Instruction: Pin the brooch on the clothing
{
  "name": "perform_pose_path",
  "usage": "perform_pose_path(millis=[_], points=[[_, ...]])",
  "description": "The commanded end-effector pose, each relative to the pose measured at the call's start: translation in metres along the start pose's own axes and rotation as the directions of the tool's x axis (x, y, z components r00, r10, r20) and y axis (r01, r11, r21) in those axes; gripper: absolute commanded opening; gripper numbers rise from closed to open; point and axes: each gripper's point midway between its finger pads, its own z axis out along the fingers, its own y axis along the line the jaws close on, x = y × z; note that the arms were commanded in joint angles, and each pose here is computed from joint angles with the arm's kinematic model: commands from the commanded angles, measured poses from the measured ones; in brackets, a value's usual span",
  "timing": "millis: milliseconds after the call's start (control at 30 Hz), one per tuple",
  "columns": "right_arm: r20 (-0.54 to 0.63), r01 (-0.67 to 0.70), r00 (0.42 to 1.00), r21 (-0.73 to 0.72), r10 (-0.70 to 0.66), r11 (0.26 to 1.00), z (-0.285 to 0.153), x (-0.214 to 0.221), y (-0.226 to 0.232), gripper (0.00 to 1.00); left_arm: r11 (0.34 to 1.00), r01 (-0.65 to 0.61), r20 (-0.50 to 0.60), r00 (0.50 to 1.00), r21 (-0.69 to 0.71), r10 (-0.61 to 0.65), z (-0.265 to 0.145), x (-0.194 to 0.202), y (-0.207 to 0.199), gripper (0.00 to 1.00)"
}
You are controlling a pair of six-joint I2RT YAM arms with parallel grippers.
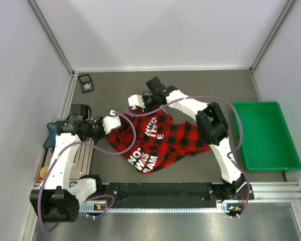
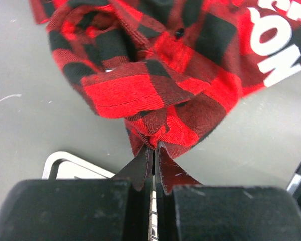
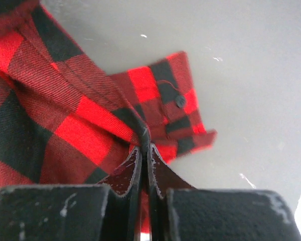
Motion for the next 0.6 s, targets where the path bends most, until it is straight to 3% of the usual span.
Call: perform_pose_path(millis=[0, 67, 200, 300, 367, 433, 500, 533, 567], points=[[0.098, -0.137, 0.989, 0.374, 0.108, 0.917, -0.157, -0.065, -0.102, 0.00, 0.945, 0.203, 0.119, 0.977, -0.255, -0.178, -0.019, -0.036, 0.076, 0.00], [0.131, -0.246, 0.969, 0.485, 0.208, 0.840, -0.211, -0.056, -0.127, 0.00, 0.892, 0.291, 0.180, 0.954, -0.345, -0.242, -0.027, -0.049, 0.112, 0.00], [0.207, -0.315, 0.949, 0.690, 0.240, 0.651, -0.347, -0.066, -0.152, 0.00, 0.801, 0.351, 0.322, 0.923, -0.485, -0.210, -0.072, -0.102, 0.186, 0.00], [0.266, -0.359, 0.933, 0.739, 0.243, 0.570, -0.418, -0.070, -0.134, 0.00, 0.831, 0.336, 0.424, 0.895, -0.443, -0.136, -0.089, -0.148, 0.204, 0.00], [0.268, -0.353, 0.935, 0.743, 0.231, 0.568, -0.439, -0.075, -0.111, 0.00, 0.907, 0.263, 0.477, 0.875, -0.330, -0.081, -0.090, -0.178, 0.180, 0.00], [0.253, -0.329, 0.944, 0.707, 0.210, 0.626, -0.443, -0.086, -0.063, 0.00, 0.960, 0.129, 0.463, 0.886, -0.250, 0.002, -0.076, -0.203, 0.140, 0.00], [0.237, -0.345, 0.939, 0.625, 0.250, 0.700, -0.410, -0.072, -0.019, 0.00, 0.996, -0.005, 0.405, 0.913, -0.093, 0.042, -0.039, -0.205, 0.075, 0.00], [0.216, -0.305, 0.952, 0.631, 0.217, 0.713, -0.419, -0.079, 0.007, 0.00, 0.994, -0.062, 0.411, 0.907, -0.085, 0.092, -0.041, -0.208, 0.051, 0.00], [0.192, -0.301, 0.954, 0.615, 0.231, 0.729, -0.409, -0.071, 0.023, 0.00, 0.998, -0.061, 0.381, 0.923, -0.007, 0.059, -0.017, -0.189, 0.025, 0.00]])
